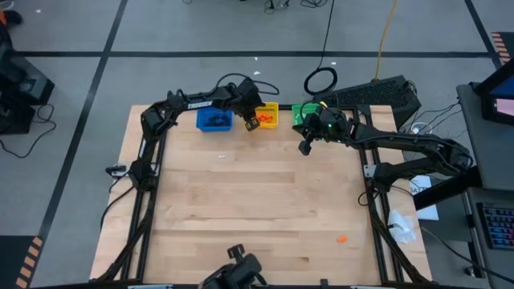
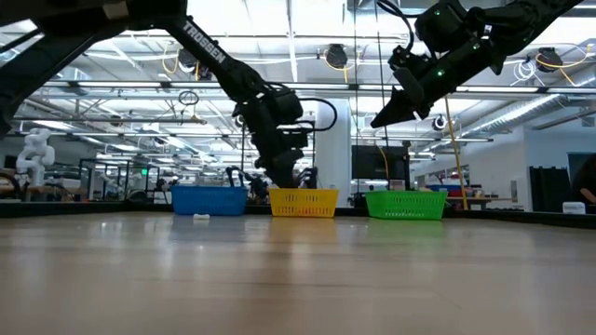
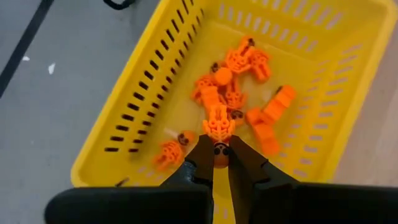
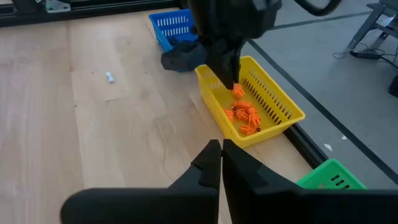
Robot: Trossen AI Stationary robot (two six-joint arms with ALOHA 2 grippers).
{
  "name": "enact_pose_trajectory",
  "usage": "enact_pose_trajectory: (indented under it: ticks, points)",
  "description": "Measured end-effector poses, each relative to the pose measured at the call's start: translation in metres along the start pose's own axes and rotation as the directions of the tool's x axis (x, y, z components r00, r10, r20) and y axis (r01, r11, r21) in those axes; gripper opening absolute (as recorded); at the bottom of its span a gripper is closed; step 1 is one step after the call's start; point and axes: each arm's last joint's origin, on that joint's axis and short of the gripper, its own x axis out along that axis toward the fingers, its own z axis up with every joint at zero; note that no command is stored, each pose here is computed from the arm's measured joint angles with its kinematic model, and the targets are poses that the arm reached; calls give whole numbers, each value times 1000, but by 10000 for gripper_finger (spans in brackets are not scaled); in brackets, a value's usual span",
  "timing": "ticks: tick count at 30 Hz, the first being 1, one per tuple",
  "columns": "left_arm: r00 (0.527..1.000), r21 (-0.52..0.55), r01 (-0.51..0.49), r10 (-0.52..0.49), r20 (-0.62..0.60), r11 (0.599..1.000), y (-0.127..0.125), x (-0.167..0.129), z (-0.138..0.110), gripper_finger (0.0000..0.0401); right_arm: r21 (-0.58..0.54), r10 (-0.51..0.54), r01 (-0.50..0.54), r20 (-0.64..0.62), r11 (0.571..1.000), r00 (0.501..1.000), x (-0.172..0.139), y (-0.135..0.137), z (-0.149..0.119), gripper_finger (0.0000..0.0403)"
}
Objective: Sort Halloween decoration
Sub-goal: Put the orange skeleton toy into the yellow bin, then put the white bone toy into the green bin
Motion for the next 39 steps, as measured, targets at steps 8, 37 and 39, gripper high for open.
enact_pose_trajectory:
  ticks: [8,37,39]
  points:
    - [1000,2,17,-17,13,1000,-1,0,1,28,-3,0,0,0,1000,1000,0,0,0,0]
    - [964,134,-58,21,265,989,-62,-103,8,2,-29,4,-5,-60,1000,998,0,0,-6,0]
    - [958,141,-65,23,286,988,-68,-107,0,1,-27,4,-5,-61,1000,998,0,0,-6,0]
